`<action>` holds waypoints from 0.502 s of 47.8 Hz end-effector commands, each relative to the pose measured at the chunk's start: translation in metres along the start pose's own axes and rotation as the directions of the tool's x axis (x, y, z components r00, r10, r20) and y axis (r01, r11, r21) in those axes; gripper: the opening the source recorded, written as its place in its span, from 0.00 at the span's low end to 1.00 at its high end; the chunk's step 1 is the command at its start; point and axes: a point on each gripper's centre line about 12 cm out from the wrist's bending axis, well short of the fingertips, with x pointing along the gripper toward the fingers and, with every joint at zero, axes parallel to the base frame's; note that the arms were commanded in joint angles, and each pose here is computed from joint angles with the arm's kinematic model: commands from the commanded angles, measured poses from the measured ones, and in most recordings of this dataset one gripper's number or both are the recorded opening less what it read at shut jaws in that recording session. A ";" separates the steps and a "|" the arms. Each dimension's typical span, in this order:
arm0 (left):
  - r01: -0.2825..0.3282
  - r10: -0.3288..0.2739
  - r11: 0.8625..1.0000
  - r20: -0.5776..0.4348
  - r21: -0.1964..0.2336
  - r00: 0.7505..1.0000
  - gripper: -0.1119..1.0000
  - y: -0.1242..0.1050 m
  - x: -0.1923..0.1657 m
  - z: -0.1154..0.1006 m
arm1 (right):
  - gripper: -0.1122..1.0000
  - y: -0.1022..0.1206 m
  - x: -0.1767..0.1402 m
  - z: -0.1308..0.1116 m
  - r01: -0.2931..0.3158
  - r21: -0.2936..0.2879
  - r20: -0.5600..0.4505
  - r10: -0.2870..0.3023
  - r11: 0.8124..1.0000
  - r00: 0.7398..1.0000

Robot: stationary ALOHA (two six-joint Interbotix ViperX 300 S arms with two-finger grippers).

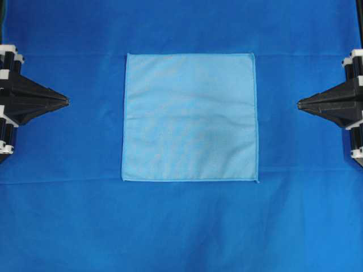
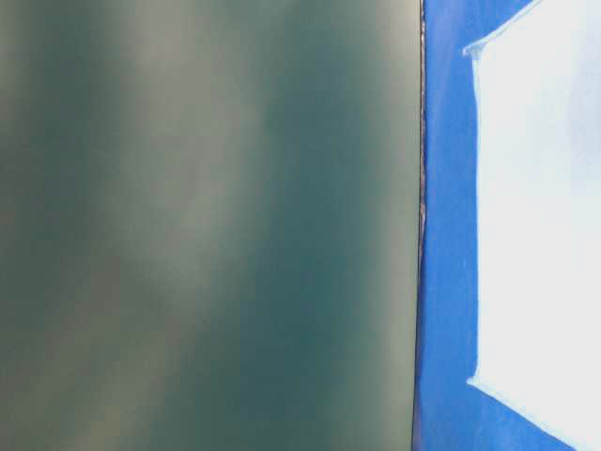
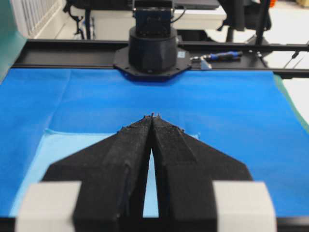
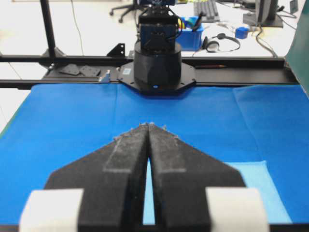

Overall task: Fold the light blue towel.
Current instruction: 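Move both grippers to the far corners of the light blue towel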

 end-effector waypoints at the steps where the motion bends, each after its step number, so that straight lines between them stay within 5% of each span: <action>1: -0.044 0.044 0.999 0.008 -0.024 0.999 0.10 0.009 0.007 0.007 | 0.10 -0.004 0.005 0.011 0.022 0.006 0.021 -0.022 1.000 1.000; 11: -0.114 0.114 0.993 -0.061 -0.005 0.992 0.10 0.024 0.016 -0.010 | 0.10 -0.035 0.015 -0.003 0.164 0.006 -0.161 -0.161 0.986 0.974; 24: -0.261 0.255 0.965 -0.220 0.005 0.941 0.10 0.063 0.038 -0.049 | 0.10 -0.085 0.026 -0.044 0.357 -0.006 -0.373 -0.333 0.934 0.866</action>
